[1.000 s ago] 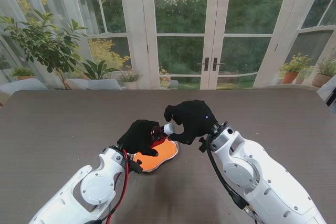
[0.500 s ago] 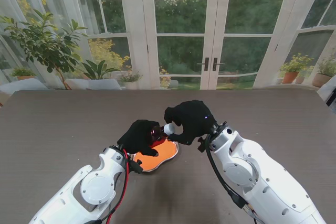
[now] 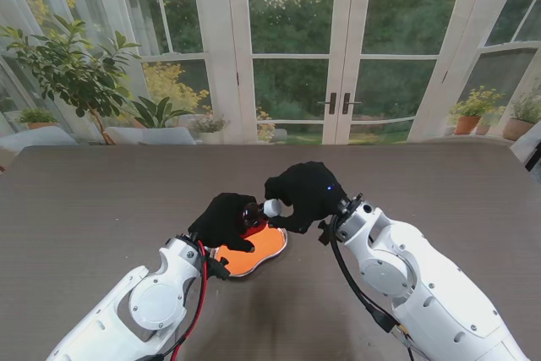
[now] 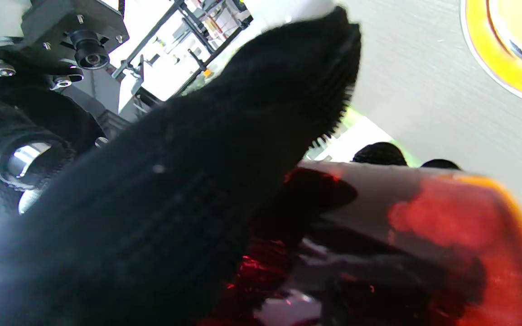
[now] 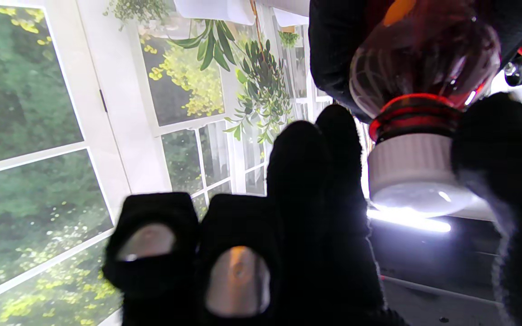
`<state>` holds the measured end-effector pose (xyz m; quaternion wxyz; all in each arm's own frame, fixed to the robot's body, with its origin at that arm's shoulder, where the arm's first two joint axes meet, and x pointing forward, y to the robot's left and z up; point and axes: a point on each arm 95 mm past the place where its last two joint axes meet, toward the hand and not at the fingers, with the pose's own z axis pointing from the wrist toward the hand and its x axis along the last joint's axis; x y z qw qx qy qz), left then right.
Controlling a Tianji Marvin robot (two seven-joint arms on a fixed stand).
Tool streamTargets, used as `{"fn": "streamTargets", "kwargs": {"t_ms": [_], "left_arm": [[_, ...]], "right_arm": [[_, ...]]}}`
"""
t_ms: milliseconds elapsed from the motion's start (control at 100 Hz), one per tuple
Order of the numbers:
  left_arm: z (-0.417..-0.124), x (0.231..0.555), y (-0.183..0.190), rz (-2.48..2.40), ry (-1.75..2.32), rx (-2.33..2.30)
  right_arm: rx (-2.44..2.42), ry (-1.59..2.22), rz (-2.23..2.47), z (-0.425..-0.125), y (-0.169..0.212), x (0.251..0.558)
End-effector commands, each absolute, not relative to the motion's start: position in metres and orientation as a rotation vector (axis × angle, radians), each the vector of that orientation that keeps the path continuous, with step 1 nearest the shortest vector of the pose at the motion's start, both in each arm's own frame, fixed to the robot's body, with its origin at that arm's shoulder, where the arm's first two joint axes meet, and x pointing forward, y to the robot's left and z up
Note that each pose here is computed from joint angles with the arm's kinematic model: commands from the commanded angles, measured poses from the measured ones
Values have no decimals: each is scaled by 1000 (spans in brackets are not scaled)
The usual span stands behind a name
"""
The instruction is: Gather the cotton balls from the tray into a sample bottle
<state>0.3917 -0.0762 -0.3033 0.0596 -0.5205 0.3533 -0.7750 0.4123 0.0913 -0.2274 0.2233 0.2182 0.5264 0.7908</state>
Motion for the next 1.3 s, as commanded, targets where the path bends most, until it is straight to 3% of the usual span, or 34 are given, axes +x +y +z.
{"fn": "streamTargets", "kwargs": {"t_ms": [0, 1290], "left_arm": [[-303, 389, -81, -2355, 1095, -1586], [-301, 391, -80, -2353, 1065, -1594]], "right_arm": [[588, 1483, 2178, -225, 94, 411], [573, 1392, 2237, -228, 90, 412]]}}
